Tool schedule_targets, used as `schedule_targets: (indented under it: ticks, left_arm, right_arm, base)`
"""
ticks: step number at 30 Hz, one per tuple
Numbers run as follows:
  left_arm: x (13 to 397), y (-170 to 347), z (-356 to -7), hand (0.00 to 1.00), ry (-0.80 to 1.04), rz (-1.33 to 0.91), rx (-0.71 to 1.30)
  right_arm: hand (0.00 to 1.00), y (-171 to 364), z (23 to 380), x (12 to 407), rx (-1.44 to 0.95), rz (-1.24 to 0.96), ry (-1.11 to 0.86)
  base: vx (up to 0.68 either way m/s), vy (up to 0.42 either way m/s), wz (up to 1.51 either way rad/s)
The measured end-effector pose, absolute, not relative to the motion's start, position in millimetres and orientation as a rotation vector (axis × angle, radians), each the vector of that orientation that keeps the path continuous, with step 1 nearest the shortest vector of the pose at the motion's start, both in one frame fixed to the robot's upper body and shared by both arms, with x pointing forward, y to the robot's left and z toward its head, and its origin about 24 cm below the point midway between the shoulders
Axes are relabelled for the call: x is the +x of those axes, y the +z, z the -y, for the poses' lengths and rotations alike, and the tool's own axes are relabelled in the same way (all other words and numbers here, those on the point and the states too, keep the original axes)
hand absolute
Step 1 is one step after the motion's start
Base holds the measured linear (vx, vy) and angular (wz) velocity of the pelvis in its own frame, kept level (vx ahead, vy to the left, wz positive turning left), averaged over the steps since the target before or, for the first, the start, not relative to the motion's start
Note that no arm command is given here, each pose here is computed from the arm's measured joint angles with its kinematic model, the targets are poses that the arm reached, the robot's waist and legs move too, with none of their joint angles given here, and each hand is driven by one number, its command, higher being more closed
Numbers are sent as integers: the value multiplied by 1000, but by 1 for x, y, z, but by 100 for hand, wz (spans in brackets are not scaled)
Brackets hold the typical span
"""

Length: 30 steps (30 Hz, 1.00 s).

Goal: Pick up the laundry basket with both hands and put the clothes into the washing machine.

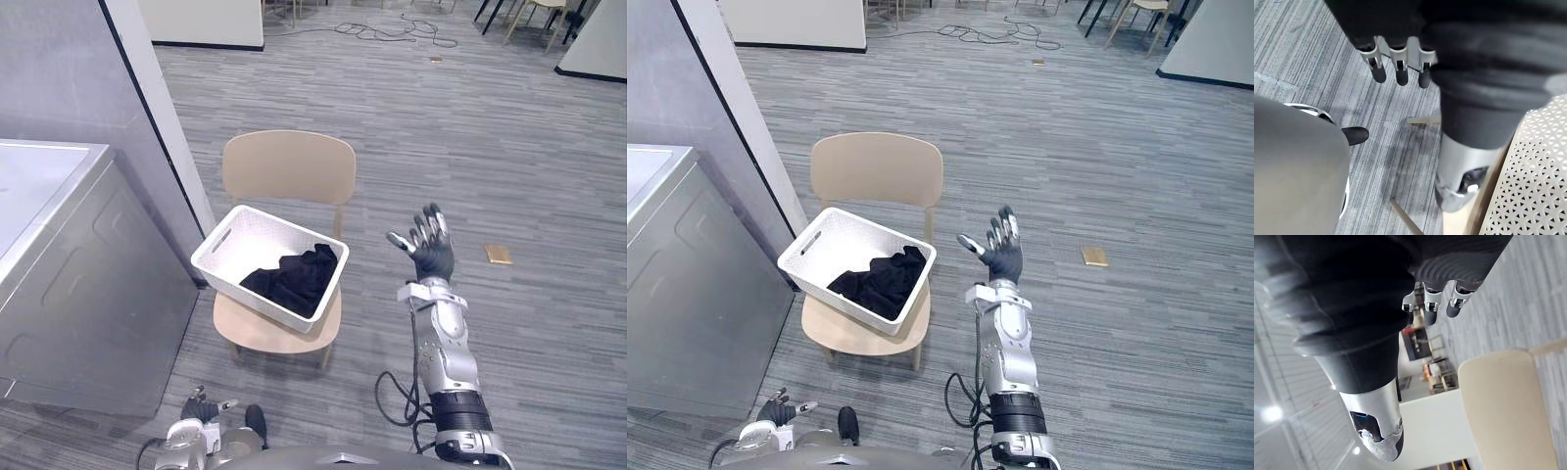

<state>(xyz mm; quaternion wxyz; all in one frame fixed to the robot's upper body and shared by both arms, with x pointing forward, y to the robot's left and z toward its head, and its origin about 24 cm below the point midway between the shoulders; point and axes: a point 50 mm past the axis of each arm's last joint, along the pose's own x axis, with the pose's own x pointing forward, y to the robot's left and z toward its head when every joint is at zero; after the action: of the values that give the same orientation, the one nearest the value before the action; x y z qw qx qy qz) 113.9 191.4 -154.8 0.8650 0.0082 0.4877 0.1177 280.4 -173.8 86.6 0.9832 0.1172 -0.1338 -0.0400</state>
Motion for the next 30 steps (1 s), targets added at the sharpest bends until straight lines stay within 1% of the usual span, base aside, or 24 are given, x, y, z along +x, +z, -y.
schedule_targets:
  ticks: [2,4,6,7,10,14,17,19,20,21,23,26,30]
  left_arm:
    - [116,-154,-190,0,221,-1019,40]
    - [117,-154,-189,0,194,-1016,64]
    - [122,-152,-185,0,153,-994,92]
    - [127,-151,-184,0,141,-984,98]
    - [150,-142,-183,0,105,-912,125]
    - [181,-128,-186,0,89,-816,150]
    - [193,-119,-192,0,100,-754,168]
    - [197,-115,-201,0,124,-742,198]
    - [196,-115,-208,0,139,-747,214]
    - [195,-115,-211,0,145,-749,221]
    - [197,-113,-214,0,170,-741,232]
    - [204,-107,-214,0,192,-705,218]
    - [211,-103,-208,0,187,-673,212]
  right_arm:
    - [0,94,162,285,170,287,-10]
    - [0,101,144,293,49,303,115]
    - [0,112,121,312,-147,314,290]
    - [0,114,118,316,-180,313,323]
    - [0,129,95,340,-417,305,506]
    - [0,155,84,363,-743,341,592]
    - [0,169,90,379,-920,330,566]
    - [0,181,99,388,-986,328,519]
    - [0,194,107,395,-1033,330,473]
    - [0,199,111,397,-1056,330,454]
    - [0,208,131,404,-1125,304,367]
    - [0,214,147,412,-1155,267,268]
    - [0,222,174,416,-1063,244,98]
  base:
    - [1,3,-2]
    - [-23,19,1]
    - [-66,29,11]
    - [-73,-3,34]
    - [-91,-15,65]
    - [-95,-9,45]
    - [-37,0,11]
    - [-4,-2,-6]
    - [13,-10,-4]
    - [0,0,0]
    - [12,-11,2]
    - [34,-20,9]
    - [48,-17,7]
